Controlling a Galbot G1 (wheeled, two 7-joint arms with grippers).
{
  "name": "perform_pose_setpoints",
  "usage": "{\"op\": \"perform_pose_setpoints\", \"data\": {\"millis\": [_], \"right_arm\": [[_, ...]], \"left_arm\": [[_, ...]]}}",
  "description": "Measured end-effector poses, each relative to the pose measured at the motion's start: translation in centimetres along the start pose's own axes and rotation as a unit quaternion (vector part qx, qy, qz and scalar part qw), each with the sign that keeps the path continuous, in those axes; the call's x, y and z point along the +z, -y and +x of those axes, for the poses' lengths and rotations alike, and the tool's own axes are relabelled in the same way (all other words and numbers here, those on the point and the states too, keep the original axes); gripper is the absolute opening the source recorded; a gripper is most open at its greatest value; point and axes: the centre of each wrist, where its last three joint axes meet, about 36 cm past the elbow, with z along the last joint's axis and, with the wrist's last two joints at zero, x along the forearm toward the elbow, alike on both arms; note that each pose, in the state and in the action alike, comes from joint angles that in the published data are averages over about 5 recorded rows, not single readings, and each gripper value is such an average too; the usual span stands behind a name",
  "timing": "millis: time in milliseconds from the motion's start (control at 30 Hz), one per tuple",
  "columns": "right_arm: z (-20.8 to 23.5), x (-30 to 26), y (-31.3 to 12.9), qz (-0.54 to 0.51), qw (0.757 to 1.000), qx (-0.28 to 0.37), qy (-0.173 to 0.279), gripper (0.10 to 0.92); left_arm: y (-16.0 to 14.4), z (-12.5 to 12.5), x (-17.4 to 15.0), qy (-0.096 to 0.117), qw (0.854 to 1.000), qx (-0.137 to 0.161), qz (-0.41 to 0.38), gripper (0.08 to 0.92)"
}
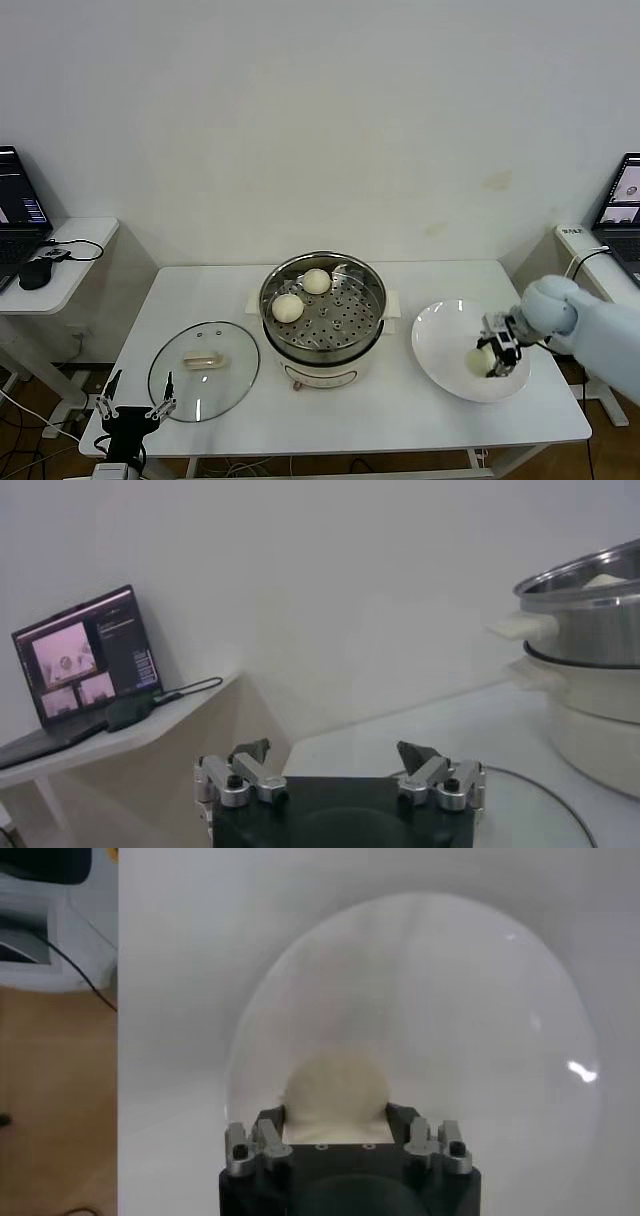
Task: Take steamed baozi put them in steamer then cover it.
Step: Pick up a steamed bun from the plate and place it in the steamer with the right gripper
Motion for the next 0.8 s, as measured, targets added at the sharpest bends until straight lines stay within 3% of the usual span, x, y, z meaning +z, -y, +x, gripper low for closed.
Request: {"op": "perform_pose_setpoints", "data": {"millis": [267,500,800], "right_arm": [[6.9,-2.2,4.7,0.005,0.998,0.053,0.032,0.637],[13.0,-8.4,8.8,0.050,0.991,0.103,0.068,0.644],[14.3,-18.9,11.0,0.148,0.977,0.106,0.110,0.645]], "left_arm": [[-0.1,-0.1,-0.2,0.004,1.000,0.002,0.000,0.823],[-0.1,-0.2,-0.4,0.006,1.000,0.000,0.001,0.823],[-0.7,0.0,-0.8,0.010,1.000,-0.008,0.003,0.823]]}}
